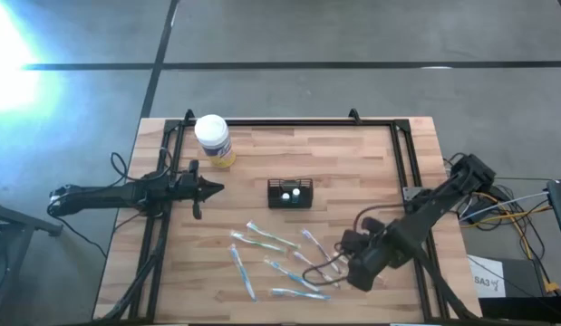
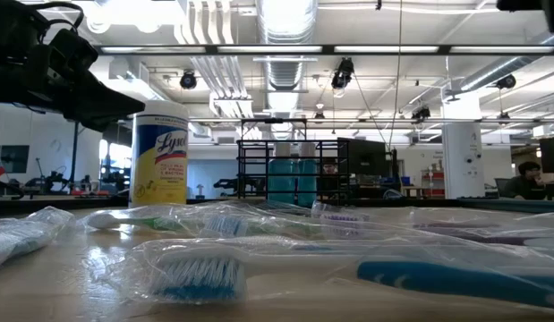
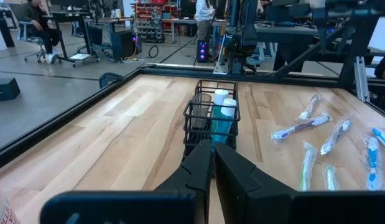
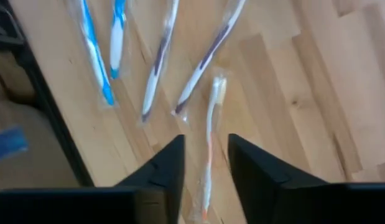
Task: Pick & Place toothbrushing station
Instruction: Put the orange toothbrush into the wire organizer
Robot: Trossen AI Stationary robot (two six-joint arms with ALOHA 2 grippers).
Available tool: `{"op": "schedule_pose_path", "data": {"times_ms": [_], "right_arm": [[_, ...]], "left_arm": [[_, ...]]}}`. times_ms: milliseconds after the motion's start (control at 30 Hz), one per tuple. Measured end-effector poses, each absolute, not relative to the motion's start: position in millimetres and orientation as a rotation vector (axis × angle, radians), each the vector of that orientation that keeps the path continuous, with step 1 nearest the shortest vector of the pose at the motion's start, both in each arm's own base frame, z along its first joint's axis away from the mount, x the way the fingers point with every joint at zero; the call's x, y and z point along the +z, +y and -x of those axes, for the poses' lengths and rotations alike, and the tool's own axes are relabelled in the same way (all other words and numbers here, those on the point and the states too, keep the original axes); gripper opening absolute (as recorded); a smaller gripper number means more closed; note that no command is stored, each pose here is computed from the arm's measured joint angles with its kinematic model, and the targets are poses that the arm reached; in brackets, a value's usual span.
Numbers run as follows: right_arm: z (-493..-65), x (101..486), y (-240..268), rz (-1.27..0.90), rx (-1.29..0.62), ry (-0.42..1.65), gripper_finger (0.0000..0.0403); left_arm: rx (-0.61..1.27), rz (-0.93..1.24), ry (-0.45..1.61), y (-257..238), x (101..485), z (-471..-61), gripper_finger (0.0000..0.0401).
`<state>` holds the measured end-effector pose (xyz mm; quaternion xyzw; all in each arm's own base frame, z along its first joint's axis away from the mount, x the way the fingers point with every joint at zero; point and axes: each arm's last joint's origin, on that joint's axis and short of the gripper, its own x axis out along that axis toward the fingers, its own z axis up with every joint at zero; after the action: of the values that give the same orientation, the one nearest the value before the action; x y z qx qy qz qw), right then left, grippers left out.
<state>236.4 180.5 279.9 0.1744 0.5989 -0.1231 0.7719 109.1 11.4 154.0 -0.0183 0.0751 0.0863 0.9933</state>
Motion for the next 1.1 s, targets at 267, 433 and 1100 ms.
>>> {"op": "schedule_pose_path", "data": {"times_ms": [267,433,1100], "right_arm": [[-248.1,242.6,197.1,-0.29,-0.383,1.356,0.0217],[-251.8,222.9,201.0,-0.253,-0.45,1.406,0.024],[-237.9,174.7,197.2,-0.328,-0.534,1.475,0.0247]], "left_arm": [[0.174,0.044,0.15,11.4,154.0,-109.1,0.0023],[0.174,0.049,0.15,11.4,154.0,-109.1,0.0023],[0.175,0.089,0.163,11.3,152.5,-108.8,0.0023]]}}
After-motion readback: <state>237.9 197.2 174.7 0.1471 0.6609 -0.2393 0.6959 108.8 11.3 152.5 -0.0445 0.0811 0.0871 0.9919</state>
